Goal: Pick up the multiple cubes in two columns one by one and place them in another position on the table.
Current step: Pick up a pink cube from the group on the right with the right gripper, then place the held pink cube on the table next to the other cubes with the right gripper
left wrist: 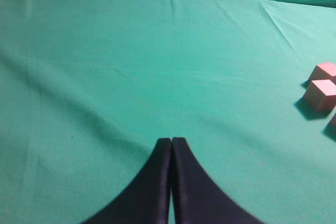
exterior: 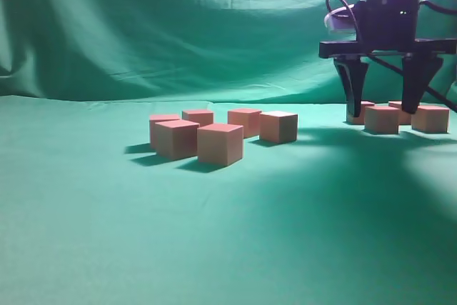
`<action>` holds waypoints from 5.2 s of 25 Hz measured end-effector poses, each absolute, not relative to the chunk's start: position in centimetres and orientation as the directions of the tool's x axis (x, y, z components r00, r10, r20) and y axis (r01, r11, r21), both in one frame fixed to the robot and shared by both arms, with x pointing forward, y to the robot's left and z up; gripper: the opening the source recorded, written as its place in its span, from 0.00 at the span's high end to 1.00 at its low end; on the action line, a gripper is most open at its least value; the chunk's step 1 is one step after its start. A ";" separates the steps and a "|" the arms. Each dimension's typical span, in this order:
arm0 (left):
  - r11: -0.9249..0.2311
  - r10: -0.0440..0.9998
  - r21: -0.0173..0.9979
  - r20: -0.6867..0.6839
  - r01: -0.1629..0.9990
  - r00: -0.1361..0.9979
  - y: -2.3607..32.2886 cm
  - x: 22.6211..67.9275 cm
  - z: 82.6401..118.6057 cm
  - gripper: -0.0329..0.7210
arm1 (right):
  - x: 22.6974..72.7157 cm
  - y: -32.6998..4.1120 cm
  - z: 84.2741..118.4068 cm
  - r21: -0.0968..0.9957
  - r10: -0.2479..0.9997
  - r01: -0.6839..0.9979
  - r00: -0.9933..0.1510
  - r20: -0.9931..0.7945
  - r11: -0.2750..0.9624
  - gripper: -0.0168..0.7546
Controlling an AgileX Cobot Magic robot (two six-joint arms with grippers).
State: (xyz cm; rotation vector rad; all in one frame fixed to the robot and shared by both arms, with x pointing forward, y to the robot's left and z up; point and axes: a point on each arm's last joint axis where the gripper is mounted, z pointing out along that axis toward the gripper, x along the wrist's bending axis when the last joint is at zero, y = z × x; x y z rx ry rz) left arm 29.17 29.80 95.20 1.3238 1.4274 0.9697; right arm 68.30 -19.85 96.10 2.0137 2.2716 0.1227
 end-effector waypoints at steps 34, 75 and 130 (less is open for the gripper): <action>0.107 0.993 0.960 -0.115 0.259 0.013 29.8 29.2 95.2 0.96 | 59.9 -15.3 107.5 0.302 0.944 0.901 -0.331 0.015 0.311 0.64; 0.107 0.993 0.960 -0.115 0.259 0.013 29.8 29.2 95.2 0.96 | 49.4 -7.0 96.2 0.227 0.852 0.864 -0.490 0.183 0.449 0.64; 0.107 0.993 0.960 -0.115 0.259 0.013 29.8 29.2 95.2 0.96 | 56.4 -8.2 105.5 0.245 0.832 0.807 -0.461 -0.308 0.538 0.25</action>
